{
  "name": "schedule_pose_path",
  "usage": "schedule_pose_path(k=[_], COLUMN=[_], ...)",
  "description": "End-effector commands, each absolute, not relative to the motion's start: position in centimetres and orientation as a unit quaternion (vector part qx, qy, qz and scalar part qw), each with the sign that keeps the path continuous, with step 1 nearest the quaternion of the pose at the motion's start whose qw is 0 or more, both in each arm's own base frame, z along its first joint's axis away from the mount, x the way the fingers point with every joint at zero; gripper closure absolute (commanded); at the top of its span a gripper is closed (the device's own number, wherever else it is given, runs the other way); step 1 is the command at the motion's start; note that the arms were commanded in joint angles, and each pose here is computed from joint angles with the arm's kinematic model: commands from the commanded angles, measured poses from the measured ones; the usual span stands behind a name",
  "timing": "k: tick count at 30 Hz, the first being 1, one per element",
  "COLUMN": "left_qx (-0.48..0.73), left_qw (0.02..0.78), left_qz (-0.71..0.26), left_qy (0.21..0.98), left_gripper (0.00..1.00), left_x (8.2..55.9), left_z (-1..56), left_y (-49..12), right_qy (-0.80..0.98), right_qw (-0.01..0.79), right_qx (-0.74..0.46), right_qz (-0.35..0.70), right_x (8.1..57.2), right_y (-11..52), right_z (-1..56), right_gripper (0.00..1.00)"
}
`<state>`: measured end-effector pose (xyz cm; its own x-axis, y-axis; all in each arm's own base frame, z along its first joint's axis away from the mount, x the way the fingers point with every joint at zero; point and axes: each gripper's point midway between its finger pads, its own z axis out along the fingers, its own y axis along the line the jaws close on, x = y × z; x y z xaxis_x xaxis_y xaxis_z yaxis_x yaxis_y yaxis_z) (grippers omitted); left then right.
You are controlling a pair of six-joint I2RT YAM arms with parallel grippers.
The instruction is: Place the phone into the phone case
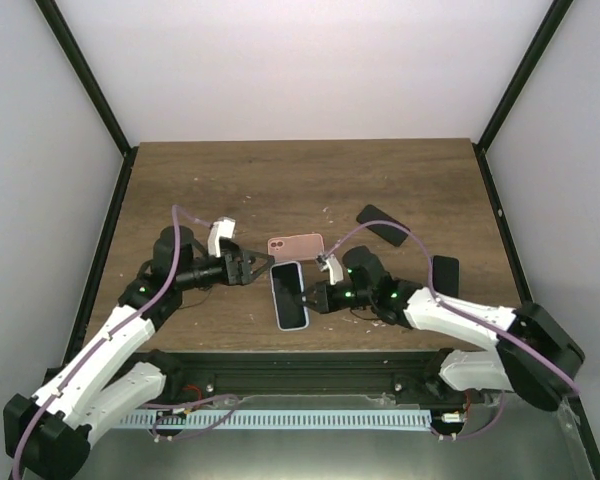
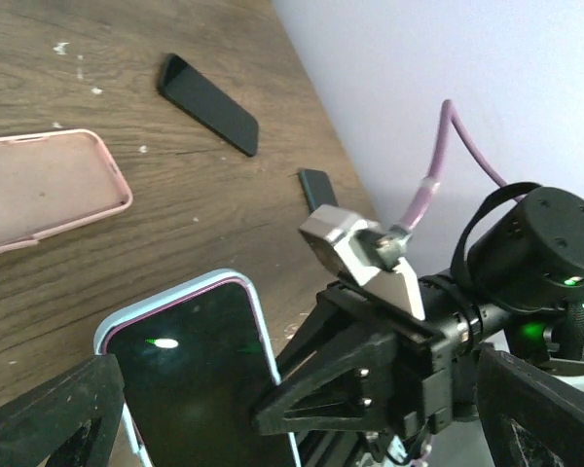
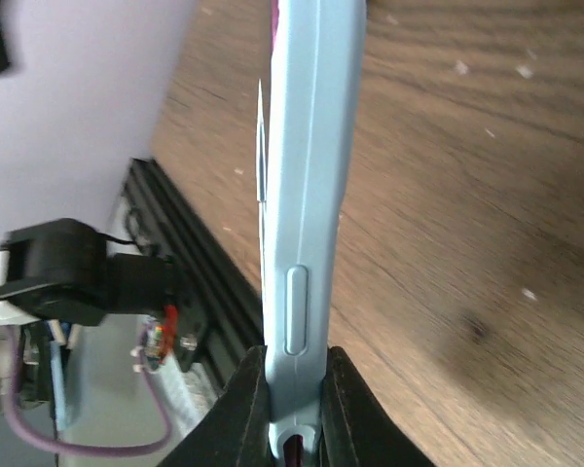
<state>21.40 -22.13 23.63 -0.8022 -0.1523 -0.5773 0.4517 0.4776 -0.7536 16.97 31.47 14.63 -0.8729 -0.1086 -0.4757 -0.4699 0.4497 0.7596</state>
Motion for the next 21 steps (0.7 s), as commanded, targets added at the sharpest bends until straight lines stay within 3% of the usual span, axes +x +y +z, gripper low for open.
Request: schedule_pose_path(k=[1, 12, 21], left_qx=[0.108, 0.129, 0.122], left_qw=[0.328, 0.348, 0.348], left_qz=[-0.449, -0.401, -0.408], left_qy=[0.824, 0.838, 0.835], left_gripper=[0.0, 0.0, 0.0], left_x=[21.7, 21.4, 21.0], left_z=[23.6, 23.2, 23.0], left_y=[-20.9, -19.6, -19.5], right_qy=[0.848, 0.87, 0.897], right_qw=[0.173, 0.131, 0.119], right_qx=[-0.162, -0.126, -0.084], right_qz=[0.474, 0.459, 0.418], right_x=[17.7, 18.2, 18.6], right_y=[31.7, 31.1, 29.6], right_z=[12.6, 8.7, 5.5], right_gripper=[0.99, 0.99, 0.86])
